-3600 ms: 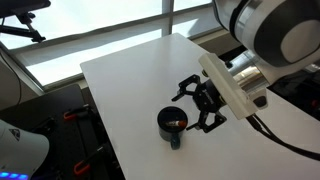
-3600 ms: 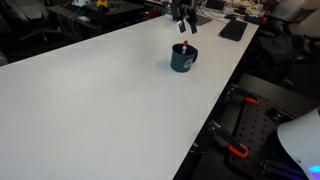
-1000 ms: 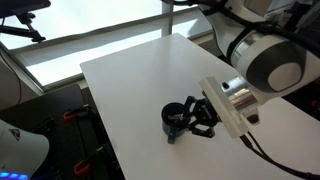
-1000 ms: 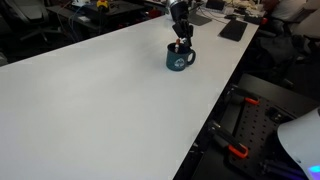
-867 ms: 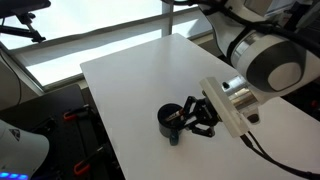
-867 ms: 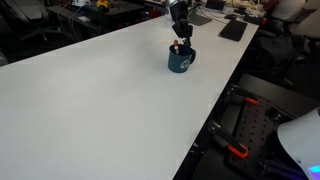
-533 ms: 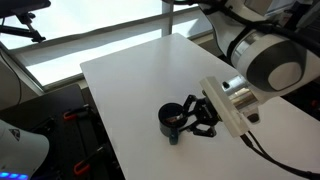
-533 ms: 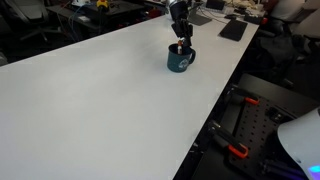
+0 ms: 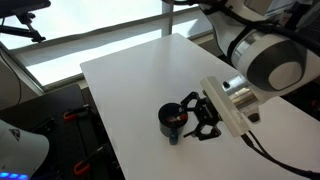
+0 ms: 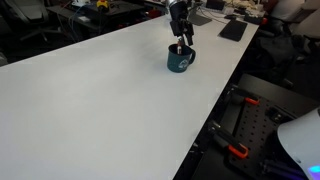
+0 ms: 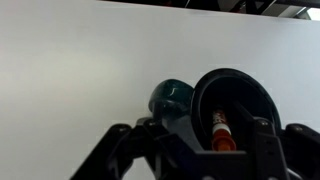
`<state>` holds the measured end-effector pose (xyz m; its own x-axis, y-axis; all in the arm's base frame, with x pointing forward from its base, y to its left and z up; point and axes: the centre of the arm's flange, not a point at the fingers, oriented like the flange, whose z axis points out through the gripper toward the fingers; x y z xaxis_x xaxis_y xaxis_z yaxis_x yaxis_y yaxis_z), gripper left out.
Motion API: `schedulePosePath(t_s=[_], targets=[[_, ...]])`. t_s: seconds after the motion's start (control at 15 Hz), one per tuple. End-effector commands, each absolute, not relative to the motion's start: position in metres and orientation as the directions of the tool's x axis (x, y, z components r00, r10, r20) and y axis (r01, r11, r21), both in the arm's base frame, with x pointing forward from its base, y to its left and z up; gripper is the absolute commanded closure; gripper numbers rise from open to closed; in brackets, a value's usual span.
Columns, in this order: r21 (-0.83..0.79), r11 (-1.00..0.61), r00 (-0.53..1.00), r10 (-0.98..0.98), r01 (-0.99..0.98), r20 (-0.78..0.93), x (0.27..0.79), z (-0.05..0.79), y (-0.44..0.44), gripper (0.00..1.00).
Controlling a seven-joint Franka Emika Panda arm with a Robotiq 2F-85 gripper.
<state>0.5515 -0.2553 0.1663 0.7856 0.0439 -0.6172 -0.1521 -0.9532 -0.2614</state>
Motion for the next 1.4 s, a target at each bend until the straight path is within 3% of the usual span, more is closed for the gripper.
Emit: schedulePosePath(t_s=[0.0,0.4,0.47,0.53,0.67,1.13,1.2,1.27,1.33], targets=[[-0.257,-0.953,0.787,0.035,-0.158,-0.615,0.566,0.167,-0.254,0.01],[-0.256,-0.955,0.799,0.036,-0.149,-0.601,0.577,0.17,-0.252,0.03],[-0.256,-0.955,0.8,0.037,-0.148,-0.599,0.578,0.17,-0.251,0.1],[-0.259,-0.955,0.801,0.037,-0.148,-0.598,0.58,0.171,-0.251,0.28],[-0.259,-0.955,0.803,0.038,-0.146,-0.595,0.582,0.17,-0.251,0.36],[-0.262,-0.953,0.799,0.038,-0.151,-0.6,0.584,0.167,-0.251,0.89],[-0.261,-0.953,0.797,0.035,-0.155,-0.603,0.584,0.167,-0.252,0.89],[-0.259,-0.953,0.794,0.033,-0.158,-0.607,0.584,0.167,-0.252,0.55],[-0.256,-0.953,0.791,0.031,-0.16,-0.611,0.582,0.169,-0.252,0.59]])
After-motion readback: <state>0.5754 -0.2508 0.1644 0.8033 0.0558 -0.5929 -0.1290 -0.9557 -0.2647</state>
